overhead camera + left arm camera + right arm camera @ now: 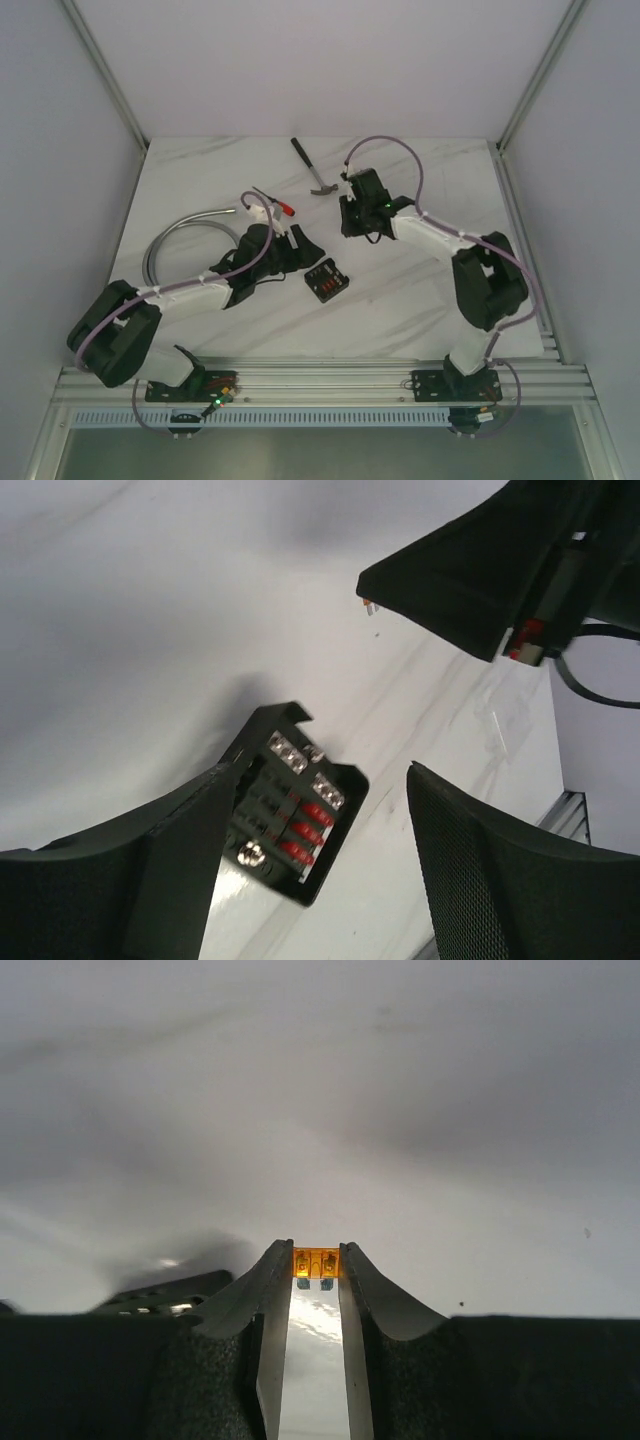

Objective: Snap on the fuse box
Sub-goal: Pick up the fuse from the center of the board.

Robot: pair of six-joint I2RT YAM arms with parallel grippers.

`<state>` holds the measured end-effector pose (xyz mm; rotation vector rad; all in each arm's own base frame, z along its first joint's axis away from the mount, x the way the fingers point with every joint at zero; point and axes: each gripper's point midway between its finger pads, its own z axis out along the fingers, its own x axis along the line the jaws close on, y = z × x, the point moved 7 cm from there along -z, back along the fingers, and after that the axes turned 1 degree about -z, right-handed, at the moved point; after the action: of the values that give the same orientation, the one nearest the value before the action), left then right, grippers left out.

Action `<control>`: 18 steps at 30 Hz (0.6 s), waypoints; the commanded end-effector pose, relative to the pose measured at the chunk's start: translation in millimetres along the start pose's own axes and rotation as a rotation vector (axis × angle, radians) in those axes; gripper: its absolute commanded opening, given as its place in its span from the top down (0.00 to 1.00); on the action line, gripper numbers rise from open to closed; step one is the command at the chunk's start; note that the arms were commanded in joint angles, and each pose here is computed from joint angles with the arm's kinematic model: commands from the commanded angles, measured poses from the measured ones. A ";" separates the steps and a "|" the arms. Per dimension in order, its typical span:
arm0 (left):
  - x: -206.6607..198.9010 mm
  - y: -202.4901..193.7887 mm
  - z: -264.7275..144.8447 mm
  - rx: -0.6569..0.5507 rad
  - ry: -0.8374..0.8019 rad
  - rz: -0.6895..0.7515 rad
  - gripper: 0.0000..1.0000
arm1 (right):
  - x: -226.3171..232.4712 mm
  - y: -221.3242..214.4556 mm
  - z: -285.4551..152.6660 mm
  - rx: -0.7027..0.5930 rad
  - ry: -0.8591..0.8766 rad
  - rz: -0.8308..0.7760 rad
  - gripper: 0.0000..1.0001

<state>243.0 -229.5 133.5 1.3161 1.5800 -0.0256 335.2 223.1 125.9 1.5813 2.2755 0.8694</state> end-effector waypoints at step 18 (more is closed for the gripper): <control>-66.8 22.1 44.9 -0.272 -0.250 0.300 0.41 | 38.1 19.9 -89.3 -0.411 0.292 0.303 0.73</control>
<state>267.0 -283.2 151.2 1.3167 1.2206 0.1570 293.9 228.8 197.7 1.7152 1.9403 1.4940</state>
